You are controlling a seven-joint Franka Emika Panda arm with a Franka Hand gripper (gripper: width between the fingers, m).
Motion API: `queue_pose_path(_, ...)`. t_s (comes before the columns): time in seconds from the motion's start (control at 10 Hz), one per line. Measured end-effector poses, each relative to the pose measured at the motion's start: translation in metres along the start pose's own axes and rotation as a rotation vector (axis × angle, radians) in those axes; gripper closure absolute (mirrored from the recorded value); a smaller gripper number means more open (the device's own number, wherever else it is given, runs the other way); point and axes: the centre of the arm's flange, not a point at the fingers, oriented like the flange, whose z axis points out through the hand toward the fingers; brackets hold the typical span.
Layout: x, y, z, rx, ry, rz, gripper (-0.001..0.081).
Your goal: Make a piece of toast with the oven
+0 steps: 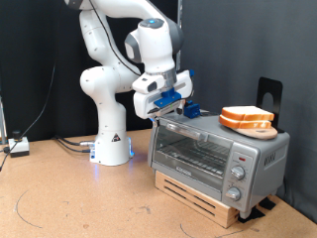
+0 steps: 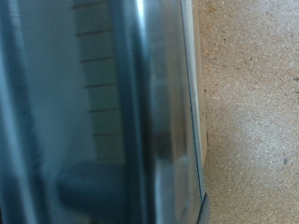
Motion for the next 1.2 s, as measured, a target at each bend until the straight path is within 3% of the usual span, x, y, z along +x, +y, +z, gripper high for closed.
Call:
queue_pose_path(0.2,0.003,-0.001,0.022,-0.023,0.019,0.001,-0.0003)
queue_pose_path(0.5,0.011,0.004,0.018,-0.019,0.042,0.017,-0.0003)
queue_pose_path(1.2,0.048,0.037,0.006,-0.053,0.111,0.086,-0.0003)
